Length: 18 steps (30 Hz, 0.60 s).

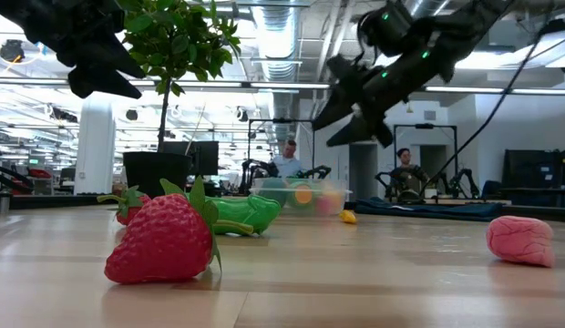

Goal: Pick and placing Produce into tupperware
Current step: Put the top red strawberry into the transparent bin

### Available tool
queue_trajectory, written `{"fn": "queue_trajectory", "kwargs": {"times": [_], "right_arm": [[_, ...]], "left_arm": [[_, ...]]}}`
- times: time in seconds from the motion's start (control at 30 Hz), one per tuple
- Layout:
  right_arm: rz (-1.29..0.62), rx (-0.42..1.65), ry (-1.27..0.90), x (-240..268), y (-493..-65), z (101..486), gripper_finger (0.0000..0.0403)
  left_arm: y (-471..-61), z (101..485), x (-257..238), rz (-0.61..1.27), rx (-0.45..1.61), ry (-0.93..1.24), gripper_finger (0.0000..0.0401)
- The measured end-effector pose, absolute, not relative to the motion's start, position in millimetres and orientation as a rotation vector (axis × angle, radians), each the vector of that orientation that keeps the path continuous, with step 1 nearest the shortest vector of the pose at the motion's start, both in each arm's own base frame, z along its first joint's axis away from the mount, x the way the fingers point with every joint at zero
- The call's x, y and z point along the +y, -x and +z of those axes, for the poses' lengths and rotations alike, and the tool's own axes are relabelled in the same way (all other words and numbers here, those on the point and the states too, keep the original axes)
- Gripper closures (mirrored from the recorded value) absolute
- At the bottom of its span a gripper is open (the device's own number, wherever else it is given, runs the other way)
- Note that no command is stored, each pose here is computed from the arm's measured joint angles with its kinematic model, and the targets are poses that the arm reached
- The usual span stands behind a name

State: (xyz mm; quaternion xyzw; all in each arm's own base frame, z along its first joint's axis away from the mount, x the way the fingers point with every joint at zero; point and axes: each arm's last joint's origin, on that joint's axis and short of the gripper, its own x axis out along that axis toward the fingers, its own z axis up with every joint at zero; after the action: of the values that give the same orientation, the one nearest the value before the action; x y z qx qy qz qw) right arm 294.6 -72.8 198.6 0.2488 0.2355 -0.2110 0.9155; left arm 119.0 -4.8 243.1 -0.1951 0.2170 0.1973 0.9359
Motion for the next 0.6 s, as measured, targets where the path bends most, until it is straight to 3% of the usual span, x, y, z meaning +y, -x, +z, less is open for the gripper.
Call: {"fn": "queue_trajectory", "kwargs": {"times": [0.23,0.6], "right_arm": [[-0.361,0.564,-0.469,-43.2,-265.6,229.5,0.0163],[-0.152,0.678,-0.452,24.6,-231.7,249.8,0.0163]], "left_arm": [[-121.9,245.5,-6.7,0.339,0.431,0.412,0.016],[-147.0,224.7,-18.2,0.174,0.659,0.364,0.016]]}}
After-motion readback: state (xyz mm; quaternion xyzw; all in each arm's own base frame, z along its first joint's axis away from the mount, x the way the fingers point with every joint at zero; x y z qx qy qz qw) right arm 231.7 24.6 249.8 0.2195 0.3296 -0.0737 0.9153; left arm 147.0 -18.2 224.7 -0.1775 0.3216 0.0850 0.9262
